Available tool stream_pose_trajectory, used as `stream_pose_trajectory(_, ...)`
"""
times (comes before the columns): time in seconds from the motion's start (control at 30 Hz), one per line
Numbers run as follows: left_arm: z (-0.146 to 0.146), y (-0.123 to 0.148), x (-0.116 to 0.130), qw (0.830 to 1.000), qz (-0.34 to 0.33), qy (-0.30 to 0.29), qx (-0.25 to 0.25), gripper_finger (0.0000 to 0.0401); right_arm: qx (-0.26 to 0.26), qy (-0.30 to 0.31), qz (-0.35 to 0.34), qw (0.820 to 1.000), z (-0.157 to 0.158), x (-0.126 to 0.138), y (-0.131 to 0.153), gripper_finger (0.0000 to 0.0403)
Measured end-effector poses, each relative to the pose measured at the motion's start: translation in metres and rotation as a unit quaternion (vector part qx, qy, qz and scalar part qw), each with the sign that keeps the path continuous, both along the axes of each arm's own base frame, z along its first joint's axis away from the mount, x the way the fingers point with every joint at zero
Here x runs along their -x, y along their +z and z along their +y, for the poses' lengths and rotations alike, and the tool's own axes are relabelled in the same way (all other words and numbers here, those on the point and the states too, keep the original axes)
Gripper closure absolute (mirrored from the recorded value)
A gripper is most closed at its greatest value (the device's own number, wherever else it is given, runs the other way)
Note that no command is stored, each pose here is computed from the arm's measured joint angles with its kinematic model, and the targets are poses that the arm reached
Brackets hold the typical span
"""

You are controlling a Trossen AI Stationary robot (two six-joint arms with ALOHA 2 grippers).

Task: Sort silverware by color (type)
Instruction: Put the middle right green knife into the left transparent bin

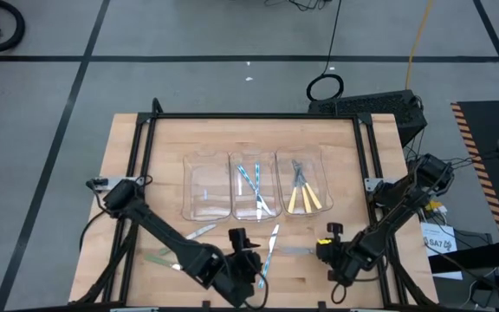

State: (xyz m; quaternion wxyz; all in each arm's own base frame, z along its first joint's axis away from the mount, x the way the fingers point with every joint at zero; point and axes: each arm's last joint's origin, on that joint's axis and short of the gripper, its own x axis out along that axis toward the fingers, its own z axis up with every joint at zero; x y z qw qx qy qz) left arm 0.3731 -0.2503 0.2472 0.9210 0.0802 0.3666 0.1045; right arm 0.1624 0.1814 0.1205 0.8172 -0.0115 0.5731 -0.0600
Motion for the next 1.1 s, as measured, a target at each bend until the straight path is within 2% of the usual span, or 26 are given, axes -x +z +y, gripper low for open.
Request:
stream_pose_trajectory(0.17,0.001,-0.006,-0.011,1.0,-0.01,-0.012,0.012,0.0142,0.006,0.003,0.002,1.0,-0.003,-0.003,0.0,0.0356)
stream_pose_trajectory(0.4,-0.009,-0.04,-0.03,0.997,0.001,-0.071,0.011,0.0142,0.005,0.003,-0.001,1.0,-0.005,-0.006,0.0,0.0356)
stream_pose_trajectory(0.67,0.005,-0.047,-0.044,0.999,-0.007,-0.046,0.016,0.0142,0.003,0.049,-0.034,0.998,0.0,-0.013,0.002,0.0356)
stream_pose_trajectory(0.87,0.007,-0.047,-0.045,0.999,-0.011,-0.035,0.024,0.0142,0.01,0.06,-0.04,0.997,0.009,-0.021,0.016,0.0357)
stream_pose_trajectory(1.1,0.006,-0.046,-0.046,0.999,-0.019,-0.027,0.036,0.0142,0.014,0.081,-0.066,0.994,0.02,-0.032,0.038,0.039)
